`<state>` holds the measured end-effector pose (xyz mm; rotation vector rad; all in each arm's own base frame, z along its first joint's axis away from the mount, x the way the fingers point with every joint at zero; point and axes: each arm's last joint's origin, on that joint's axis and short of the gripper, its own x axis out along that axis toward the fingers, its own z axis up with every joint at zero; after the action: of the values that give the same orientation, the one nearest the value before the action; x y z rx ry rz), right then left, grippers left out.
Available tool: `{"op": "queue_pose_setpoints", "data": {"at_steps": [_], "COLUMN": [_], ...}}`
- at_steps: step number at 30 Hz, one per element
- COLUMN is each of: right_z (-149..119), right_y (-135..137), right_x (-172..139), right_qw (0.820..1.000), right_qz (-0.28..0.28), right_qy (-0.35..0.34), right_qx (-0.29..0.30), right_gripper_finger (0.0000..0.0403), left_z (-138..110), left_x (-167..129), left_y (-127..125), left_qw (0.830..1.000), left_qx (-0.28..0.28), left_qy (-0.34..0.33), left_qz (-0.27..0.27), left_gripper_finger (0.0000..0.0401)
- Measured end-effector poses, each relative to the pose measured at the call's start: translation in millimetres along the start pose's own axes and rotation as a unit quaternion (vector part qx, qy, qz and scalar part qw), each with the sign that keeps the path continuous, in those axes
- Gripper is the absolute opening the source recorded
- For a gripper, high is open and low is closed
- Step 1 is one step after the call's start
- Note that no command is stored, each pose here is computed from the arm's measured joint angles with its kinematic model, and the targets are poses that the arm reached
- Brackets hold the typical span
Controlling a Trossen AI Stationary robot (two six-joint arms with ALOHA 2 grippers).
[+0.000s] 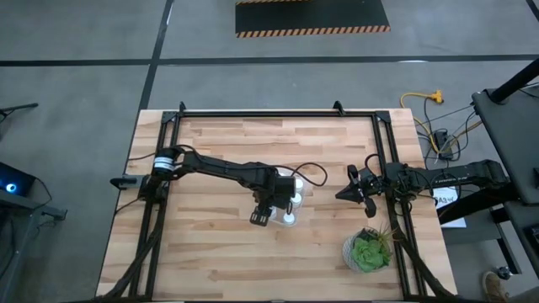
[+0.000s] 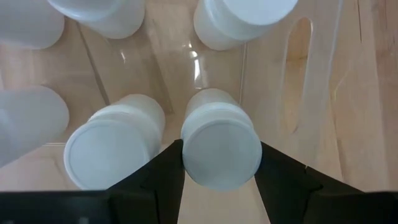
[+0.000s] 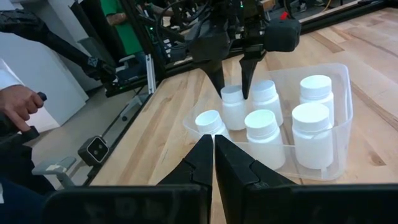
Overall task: Pick and place pill bottles into a basket
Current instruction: Put the medicine bottle into the transparent bin, then return to Home Position
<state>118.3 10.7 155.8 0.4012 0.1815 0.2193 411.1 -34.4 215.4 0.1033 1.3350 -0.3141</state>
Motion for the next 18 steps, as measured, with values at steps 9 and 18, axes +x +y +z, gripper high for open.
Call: {"op": "queue_pose_setpoints", "data": {"at_steps": [9, 18], "right_z": [0.0, 0.0], "right_y": [-0.1, 0.0], "right_x": [0.0, 0.0], "right_qw": [1.0, 1.0], "right_qz": [0.0, 0.0], "right_qy": [0.0, 0.0], "right_qx": [0.0, 0.0], "right_gripper_finger": [0.0008, 0.0009], "left_z": [-0.3, 0.8], "left_x": [1.1, -2.4], "left_y": [0.6, 0.4], "left_qw": [1.0, 0.999], "left_qx": [-0.013, -0.032], "left_qy": [0.002, 0.003], "left_qz": [0.0, 0.001], "left_gripper_finger": [0.0194, 0.0251]}}
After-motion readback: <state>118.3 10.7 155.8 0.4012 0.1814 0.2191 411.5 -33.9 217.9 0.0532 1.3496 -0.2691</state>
